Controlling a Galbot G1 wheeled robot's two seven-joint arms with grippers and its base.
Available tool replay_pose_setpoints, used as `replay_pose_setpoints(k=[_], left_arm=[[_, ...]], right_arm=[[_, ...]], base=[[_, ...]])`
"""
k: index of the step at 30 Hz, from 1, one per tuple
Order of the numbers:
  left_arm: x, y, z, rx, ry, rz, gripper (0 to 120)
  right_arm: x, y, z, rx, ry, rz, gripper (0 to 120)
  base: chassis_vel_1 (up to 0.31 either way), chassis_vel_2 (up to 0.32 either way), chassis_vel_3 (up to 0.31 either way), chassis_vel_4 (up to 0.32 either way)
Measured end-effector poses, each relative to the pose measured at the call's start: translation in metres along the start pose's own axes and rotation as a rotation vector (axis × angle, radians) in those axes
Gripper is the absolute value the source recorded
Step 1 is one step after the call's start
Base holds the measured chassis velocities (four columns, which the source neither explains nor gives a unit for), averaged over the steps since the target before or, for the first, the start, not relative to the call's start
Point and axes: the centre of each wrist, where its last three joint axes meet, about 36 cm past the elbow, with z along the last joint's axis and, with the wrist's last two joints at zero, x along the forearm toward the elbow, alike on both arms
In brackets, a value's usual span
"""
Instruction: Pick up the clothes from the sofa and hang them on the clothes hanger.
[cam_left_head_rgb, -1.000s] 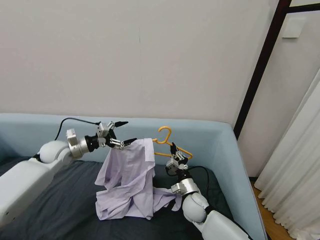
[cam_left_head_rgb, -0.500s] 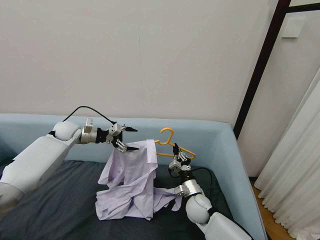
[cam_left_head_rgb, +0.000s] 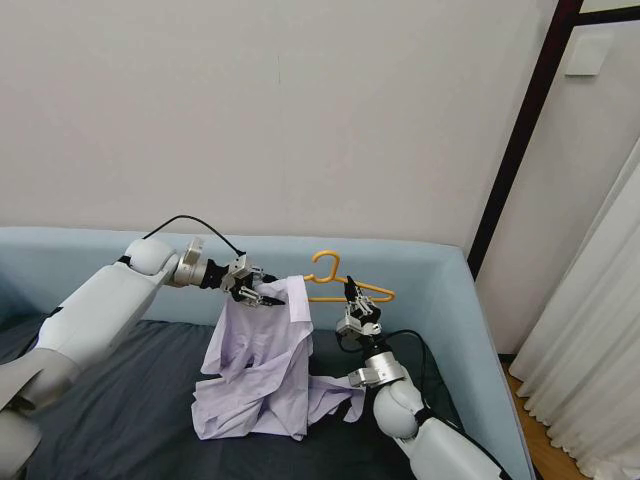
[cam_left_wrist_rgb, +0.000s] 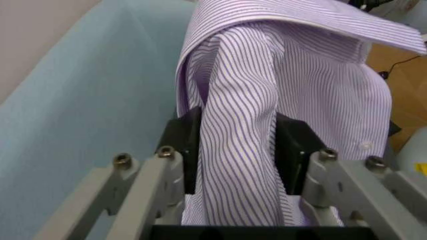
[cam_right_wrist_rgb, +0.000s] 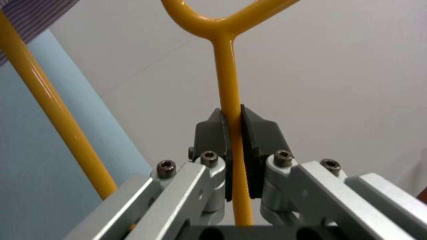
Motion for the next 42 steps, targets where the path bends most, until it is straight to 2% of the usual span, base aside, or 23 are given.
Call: replay_pose_setpoints(k=[3, 7, 15, 20, 22, 24, 25, 27, 28, 30, 32, 33, 36, 38, 39, 42], left_arm=[[-0.009, 0.005, -0.002, 0.001, 0.001, 0.030, 19], [-0.016, 0.010, -0.004, 0.001, -0.003, 0.051, 7], [-0.023, 0.016, -0.004, 0.012, -0.015, 0.072, 6], [-0.019, 0.018, 0.001, 0.025, -0.018, 0.061, 4], [-0.014, 0.019, 0.002, 0.031, -0.027, 0.044, 4], [-0.014, 0.019, 0.002, 0.032, -0.028, 0.042, 4], [-0.012, 0.019, 0.003, 0.035, -0.033, 0.031, 1], [-0.007, 0.019, 0.004, 0.039, -0.035, 0.016, 1], [-0.007, 0.019, 0.004, 0.039, -0.035, 0.016, 1], [0.000, 0.019, 0.006, 0.041, -0.040, -0.003, 1], [0.006, 0.018, 0.007, 0.042, -0.040, -0.016, 1], [0.006, 0.018, 0.007, 0.042, -0.040, -0.016, 1], [0.017, 0.016, 0.008, 0.042, -0.034, -0.030, 1], [0.025, 0.015, 0.008, 0.043, -0.027, -0.032, 1], [0.025, 0.015, 0.008, 0.043, -0.027, -0.032, 1], [0.043, 0.011, 0.012, 0.047, 0.008, -0.035, 1]], right_arm=[[0.004, -0.002, 0.003, -0.004, 0.013, 0.006, 4], [0.008, -0.006, 0.006, -0.006, 0.022, 0.012, 4], [0.014, -0.013, 0.009, -0.009, 0.013, 0.026, 4], [0.015, -0.018, 0.009, -0.049, -0.028, 0.033, 18], [0.019, -0.018, 0.007, -0.149, -0.077, 0.020, 27], [0.019, -0.018, 0.007, -0.160, -0.084, 0.018, 30], [0.024, -0.016, 0.004, -0.259, -0.161, -0.008, 38], [0.029, -0.016, 0.000, -0.396, -0.278, -0.060, 46], [0.029, -0.016, 0.000, -0.396, -0.278, -0.060, 46], [0.043, -0.012, 0.002, -0.528, -0.373, -0.195, 56], [0.058, -0.003, 0.014, -0.592, -0.399, -0.298, 65], [0.058, -0.003, 0.014, -0.592, -0.399, -0.298, 65], [0.078, 0.011, 0.034, -0.635, -0.330, -0.379, 78], [0.089, 0.022, 0.045, -0.646, -0.210, -0.404, 86], [0.089, 0.022, 0.045, -0.646, -0.210, -0.404, 86], [0.098, 0.037, 0.056, -0.641, -0.015, -0.383, 98]], base=[[0.000, 0.000, 0.000, 0.000], [0.000, 0.000, 0.000, 0.000], [0.000, 0.000, 0.000, 0.000], [0.000, 0.000, 0.000, 0.000], [0.000, 0.000, 0.000, 0.000], [0.000, 0.000, 0.000, 0.000], [0.000, 0.000, 0.000, 0.000], [0.000, 0.000, 0.000, 0.000], [0.000, 0.000, 0.000, 0.000], [0.000, 0.000, 0.000, 0.000], [0.000, 0.000, 0.000, 0.000], [0.000, 0.000, 0.000, 0.000], [0.000, 0.000, 0.000, 0.000], [0.000, 0.000, 0.000, 0.000], [0.000, 0.000, 0.000, 0.000], [0.000, 0.000, 0.000, 0.000]])
